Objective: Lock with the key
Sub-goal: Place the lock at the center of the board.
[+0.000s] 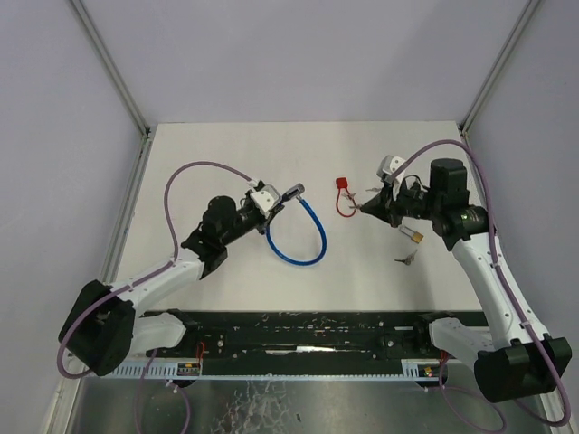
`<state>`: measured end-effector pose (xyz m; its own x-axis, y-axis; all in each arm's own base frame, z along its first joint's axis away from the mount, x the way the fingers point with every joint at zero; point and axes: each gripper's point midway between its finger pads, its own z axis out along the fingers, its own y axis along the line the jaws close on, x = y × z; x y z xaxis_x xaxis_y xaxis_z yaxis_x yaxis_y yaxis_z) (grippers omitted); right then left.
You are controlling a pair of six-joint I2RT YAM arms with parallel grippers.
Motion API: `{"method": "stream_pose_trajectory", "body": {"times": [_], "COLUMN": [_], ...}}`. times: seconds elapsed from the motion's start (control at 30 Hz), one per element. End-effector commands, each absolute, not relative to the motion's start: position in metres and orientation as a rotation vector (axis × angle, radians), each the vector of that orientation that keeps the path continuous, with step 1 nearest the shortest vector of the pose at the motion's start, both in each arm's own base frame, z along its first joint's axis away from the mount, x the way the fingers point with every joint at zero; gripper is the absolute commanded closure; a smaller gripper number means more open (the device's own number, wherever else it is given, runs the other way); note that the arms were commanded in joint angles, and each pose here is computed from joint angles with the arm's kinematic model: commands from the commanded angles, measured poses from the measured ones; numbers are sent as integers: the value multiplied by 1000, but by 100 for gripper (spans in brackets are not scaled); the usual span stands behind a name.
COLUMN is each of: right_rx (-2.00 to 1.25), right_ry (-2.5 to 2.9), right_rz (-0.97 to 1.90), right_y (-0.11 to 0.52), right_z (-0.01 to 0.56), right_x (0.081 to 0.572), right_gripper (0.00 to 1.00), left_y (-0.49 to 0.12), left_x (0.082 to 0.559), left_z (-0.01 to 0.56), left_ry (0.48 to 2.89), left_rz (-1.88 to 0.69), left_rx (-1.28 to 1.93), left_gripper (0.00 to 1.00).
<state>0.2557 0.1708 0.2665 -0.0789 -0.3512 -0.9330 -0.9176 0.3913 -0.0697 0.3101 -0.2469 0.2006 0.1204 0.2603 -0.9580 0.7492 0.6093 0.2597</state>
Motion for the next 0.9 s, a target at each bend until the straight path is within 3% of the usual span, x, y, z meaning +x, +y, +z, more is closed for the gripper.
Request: {"method": "stream_pose_trajectory", "body": {"times": [0.0,0.17,0.33,0.57,0.7,0.87], "right_rx": [-1058,-1010,-968,-955,-949,-943], "right_ry": [1576,1596,1609,1638,1641,1645], "right_rz": [775,841,896,913,910,912], "right_y": [174,175,177,177,177,176], "right_z": [263,239,224,214,213,213], "right_x": [269,268,267,270,270,271], "right_gripper": [99,99,99,99,98,98], "left_y": [-253,-226,-164,-82,-56,-41], "left_x": [323,362,401,431,434,431], "left_z": [202,173,150,106,97,107], "left_ry": [1607,1804,1850,1901,1905,1861], "left_rz": [-684,-856,-1011,-767,-613,-539], "left_rx": [671,346,-95,-589,-727,-749], "left_gripper": [100,100,100,100,90,59]}}
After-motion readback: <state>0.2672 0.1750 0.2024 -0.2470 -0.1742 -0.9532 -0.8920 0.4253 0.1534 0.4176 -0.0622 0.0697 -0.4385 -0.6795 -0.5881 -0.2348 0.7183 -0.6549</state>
